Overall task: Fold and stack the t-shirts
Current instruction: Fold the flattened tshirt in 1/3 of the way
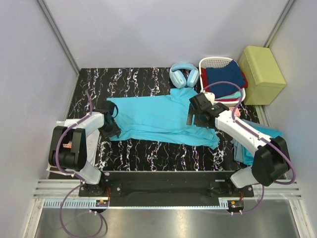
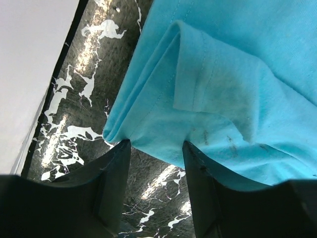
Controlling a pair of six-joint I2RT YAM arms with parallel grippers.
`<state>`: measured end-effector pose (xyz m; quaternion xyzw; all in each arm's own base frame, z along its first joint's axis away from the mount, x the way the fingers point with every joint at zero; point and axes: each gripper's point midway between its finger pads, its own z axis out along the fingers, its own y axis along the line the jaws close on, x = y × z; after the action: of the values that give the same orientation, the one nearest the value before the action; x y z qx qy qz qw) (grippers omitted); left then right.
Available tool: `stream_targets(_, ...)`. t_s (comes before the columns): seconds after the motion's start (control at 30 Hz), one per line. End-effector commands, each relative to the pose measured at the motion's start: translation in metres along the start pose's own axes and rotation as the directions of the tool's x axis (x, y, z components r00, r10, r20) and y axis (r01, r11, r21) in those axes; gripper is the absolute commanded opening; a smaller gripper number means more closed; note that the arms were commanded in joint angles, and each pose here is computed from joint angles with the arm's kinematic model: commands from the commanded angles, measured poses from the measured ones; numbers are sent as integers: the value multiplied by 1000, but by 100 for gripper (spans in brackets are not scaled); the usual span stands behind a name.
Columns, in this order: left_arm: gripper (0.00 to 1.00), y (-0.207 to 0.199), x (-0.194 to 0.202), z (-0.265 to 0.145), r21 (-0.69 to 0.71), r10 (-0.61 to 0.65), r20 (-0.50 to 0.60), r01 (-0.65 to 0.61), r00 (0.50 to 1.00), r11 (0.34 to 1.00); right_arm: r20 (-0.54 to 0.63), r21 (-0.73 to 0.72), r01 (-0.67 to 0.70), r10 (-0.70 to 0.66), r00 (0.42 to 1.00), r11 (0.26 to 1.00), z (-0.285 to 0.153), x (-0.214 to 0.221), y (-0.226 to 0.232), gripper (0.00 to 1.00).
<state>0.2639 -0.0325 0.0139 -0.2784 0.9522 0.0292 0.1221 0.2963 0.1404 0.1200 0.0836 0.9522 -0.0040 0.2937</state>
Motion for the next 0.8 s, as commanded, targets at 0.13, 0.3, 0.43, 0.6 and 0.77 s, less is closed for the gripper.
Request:
stream_targets(0.13, 30, 2, 11, 8, -4, -17, -58, 17, 998, 1000, 61, -7, -2, 2, 998, 1000, -10, -10, -3, 92)
stream_targets(0.3, 1, 11, 23, 7, -41, -25, -98, 21, 995, 999, 68, -6, -3, 3, 998, 1000, -12, -10, -4, 92)
stream_targets(0.43, 0, 21, 34, -4, -68, -34, -128, 26, 991, 997, 70, -2, -4, 4, 998, 1000, -12, -10, -5, 92)
stream_targets(0.6, 0, 35, 52, -24, -96, -46, -185, 28, 982, 995, 66, 0, -8, 8, 998, 1000, -9, -10, -4, 92)
stream_targets(0.77, 0, 47, 65, -42, -117, -47, -218, 22, 975, 993, 69, -2, -12, 12, 998, 1000, -8, -14, -1, 93)
